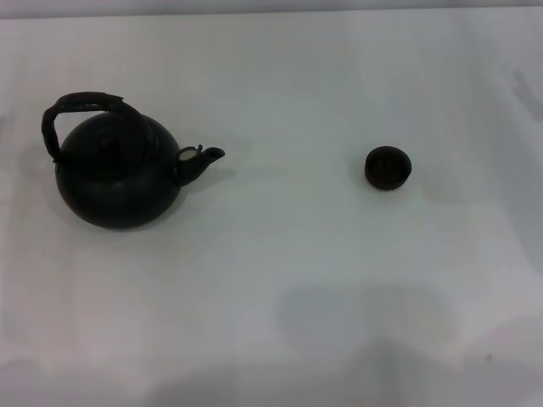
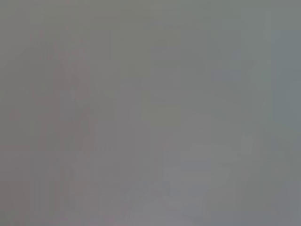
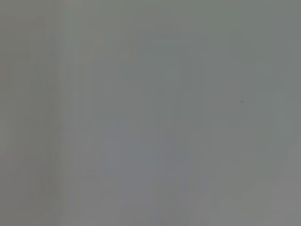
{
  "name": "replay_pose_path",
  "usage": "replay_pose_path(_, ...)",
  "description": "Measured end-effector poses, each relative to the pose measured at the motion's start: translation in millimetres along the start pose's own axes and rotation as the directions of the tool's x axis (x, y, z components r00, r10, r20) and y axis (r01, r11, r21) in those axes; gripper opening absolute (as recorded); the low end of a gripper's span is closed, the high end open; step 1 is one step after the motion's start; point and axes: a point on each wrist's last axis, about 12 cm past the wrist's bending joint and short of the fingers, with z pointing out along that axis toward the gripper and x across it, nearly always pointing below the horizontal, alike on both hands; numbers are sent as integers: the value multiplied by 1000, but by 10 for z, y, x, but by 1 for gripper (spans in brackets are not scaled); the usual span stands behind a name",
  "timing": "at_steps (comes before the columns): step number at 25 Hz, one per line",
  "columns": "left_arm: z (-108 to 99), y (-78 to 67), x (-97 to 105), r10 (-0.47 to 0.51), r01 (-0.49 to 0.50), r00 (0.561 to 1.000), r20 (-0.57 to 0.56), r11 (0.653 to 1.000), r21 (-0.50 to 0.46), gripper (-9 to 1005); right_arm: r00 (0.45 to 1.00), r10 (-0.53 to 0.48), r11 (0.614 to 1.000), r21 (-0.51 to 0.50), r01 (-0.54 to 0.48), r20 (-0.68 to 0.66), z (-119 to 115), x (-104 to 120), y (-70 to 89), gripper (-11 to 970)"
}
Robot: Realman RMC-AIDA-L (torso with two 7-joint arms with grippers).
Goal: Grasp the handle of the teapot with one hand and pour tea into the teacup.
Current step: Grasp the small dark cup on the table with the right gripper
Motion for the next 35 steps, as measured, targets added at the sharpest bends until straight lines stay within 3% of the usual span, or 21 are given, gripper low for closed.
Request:
replay_pose_path(26, -18, 11, 4, 0, 0, 1000, 1, 1000, -2, 833, 1000, 1, 1000, -11, -1, 7, -2, -17, 0, 840)
replay_pose_path(32, -69, 46, 22, 2, -2, 1000, -5, 1000, -13, 833, 1000, 15, 998, -63, -13, 20, -15, -124, -82, 840)
replay_pose_path(35, -91, 66, 28, 3, -3, 1000, -7, 1000, -18, 834, 1000, -8, 990, -144, 9, 5, 10, -244, -152, 840)
